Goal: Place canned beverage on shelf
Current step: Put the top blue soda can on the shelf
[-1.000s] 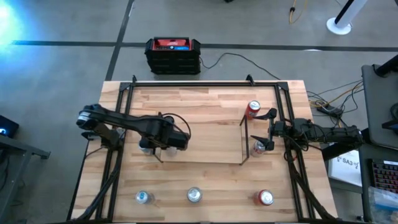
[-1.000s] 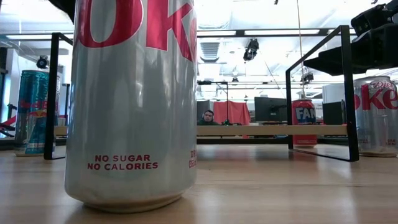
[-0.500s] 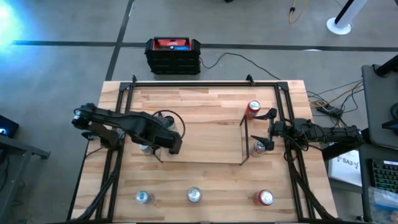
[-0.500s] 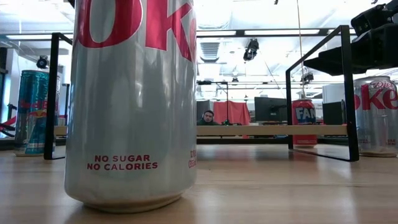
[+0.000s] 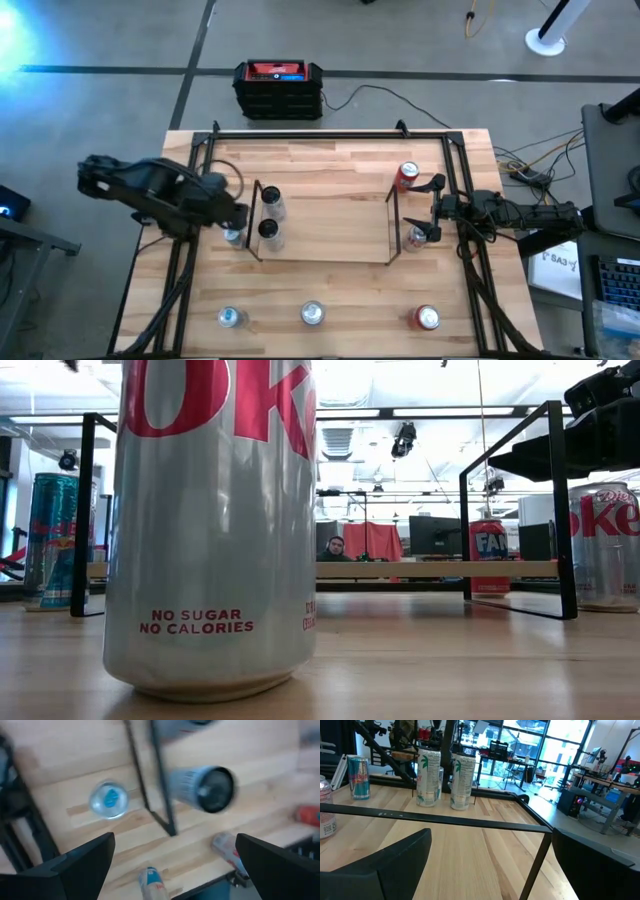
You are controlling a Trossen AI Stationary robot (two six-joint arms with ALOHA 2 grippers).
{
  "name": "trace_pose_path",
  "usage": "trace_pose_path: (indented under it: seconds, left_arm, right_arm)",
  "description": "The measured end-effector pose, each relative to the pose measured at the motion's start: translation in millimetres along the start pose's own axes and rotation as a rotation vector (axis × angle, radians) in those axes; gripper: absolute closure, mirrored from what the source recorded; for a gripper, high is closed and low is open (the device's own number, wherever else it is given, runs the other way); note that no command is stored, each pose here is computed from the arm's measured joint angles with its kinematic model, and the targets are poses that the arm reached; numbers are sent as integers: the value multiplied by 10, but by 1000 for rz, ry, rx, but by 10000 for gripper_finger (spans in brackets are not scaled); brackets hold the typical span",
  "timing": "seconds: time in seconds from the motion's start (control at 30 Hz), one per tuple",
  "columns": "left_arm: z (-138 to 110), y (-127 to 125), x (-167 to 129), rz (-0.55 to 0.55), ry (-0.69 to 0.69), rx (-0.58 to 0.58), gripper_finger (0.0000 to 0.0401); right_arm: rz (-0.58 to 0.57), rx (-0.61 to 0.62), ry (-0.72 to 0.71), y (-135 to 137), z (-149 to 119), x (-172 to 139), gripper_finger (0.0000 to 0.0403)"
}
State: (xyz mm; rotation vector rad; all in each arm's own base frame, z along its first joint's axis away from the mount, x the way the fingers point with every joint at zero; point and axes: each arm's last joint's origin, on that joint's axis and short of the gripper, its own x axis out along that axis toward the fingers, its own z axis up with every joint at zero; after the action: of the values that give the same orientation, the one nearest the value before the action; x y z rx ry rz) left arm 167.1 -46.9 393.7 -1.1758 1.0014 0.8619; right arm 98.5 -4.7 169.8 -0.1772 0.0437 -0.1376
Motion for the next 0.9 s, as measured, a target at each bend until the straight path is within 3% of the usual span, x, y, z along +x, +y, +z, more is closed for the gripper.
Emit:
trace_pose_path:
  seconds: [0.2, 0.33, 0.53, 0.9]
  left_arm:
    - [12, 391, 208, 58, -19, -208, 2]
    - [2, 506, 345, 75, -11, -261, 2]
    - [-18, 496, 477, 67, -2, -263, 2]
    - [-63, 420, 727, 166, -3, -278, 2]
  right_arm:
    - [0, 0, 0, 0, 0, 0, 5]
    - [0, 0, 0, 0, 0, 0, 5]
    - [0, 0, 0, 0, 0, 0, 5]
    - [0, 0, 0, 0, 0, 0, 5]
